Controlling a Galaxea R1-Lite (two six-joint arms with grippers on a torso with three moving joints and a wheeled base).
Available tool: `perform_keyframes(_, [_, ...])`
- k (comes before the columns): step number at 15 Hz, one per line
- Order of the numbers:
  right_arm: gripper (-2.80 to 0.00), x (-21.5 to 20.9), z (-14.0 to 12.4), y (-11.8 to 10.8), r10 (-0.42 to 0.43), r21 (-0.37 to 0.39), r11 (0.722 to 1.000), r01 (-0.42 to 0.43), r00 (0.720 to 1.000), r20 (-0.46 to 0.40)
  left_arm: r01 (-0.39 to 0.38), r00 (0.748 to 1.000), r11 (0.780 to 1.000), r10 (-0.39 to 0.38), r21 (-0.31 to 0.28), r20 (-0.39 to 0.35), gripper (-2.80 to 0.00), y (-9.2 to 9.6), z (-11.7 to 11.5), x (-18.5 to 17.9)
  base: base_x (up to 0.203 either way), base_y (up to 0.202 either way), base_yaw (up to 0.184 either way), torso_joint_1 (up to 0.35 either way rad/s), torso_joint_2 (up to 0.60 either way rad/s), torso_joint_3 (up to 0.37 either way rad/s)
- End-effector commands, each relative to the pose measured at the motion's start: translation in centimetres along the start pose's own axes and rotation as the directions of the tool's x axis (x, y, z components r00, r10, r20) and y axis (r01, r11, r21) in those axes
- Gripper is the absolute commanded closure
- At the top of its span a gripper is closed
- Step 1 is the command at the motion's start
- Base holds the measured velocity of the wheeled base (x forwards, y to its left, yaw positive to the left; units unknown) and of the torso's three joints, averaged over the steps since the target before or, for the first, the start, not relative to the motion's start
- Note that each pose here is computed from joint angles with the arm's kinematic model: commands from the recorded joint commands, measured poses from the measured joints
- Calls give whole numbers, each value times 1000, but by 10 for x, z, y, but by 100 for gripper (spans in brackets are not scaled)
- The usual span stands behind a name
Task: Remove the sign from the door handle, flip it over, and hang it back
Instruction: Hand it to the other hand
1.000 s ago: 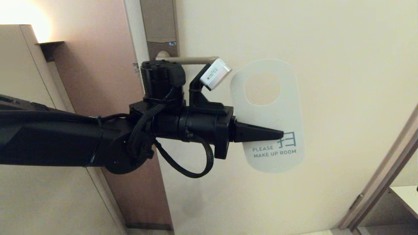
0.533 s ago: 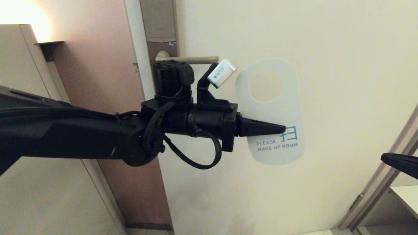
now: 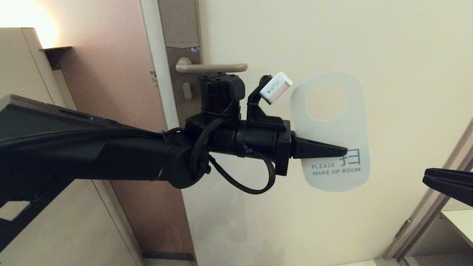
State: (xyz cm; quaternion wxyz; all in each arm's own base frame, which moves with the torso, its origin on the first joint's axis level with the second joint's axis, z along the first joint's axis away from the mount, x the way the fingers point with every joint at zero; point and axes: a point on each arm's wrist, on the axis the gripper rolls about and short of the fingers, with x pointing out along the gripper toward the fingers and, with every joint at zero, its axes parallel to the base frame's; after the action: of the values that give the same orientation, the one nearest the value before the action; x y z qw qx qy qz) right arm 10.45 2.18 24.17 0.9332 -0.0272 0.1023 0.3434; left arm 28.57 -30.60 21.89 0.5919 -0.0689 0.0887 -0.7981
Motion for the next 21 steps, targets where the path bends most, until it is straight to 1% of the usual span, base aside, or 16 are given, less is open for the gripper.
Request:
perform_keyframes(1, [-280, 1, 0, 0, 10, 0, 1000, -10, 1000, -2, 11, 1000, 1000, -11, -6, -5, 0, 1, -3, 4, 0, 0, 0, 0, 0, 0])
perform_keyframes(6, [-280, 2, -7, 1, 22, 20, 1000, -22, 1000, -18, 11, 1000, 1000, -11, -11, -8, 0, 3, -6, 5, 0, 0, 0, 0, 0, 0])
perform_keyframes(9, [-280, 3, -7, 2, 107, 24, 994, -107, 994, -11, 12, 1000, 1000, -12, -7, -6, 0, 3, -5, 6, 0, 0, 0, 0, 0, 0])
perform_keyframes(12, [-280, 5, -7, 3, 200, 25, 980, -200, 980, -2, 13, 1000, 1000, -13, -1, -3, 0, 4, -4, 6, 0, 0, 0, 0, 0, 0])
perform_keyframes(13, [-280, 6, -7, 3, 212, 26, 977, -212, 977, -4, 16, 1000, 1000, -16, 5, 0, 0, 5, -2, 8, 0, 0, 0, 0, 0, 0])
perform_keyframes(14, [-280, 7, -7, 3, 214, 30, 976, -214, 977, -7, 26, 1000, 1000, -26, 15, 5, 0, 4, 1, 13, 0, 0, 0, 0, 0, 0])
perform_keyframes(18, [-280, 10, -7, 1, 223, 38, 974, -222, 975, -14, 78, 997, 997, -78, 13, 26, 0, 5, 11, 40, 0, 0, 0, 0, 0, 0])
perform_keyframes(20, [-280, 9, -7, 2, 219, 39, 975, -219, 976, -11, 113, 993, 994, -113, 0, 26, 0, -1, 9, 57, 0, 0, 0, 0, 0, 0])
perform_keyframes(21, [-280, 8, -7, 3, 220, 40, 975, -219, 976, -10, 119, 993, 993, -119, -4, 24, 0, -4, 8, 63, 0, 0, 0, 0, 0, 0])
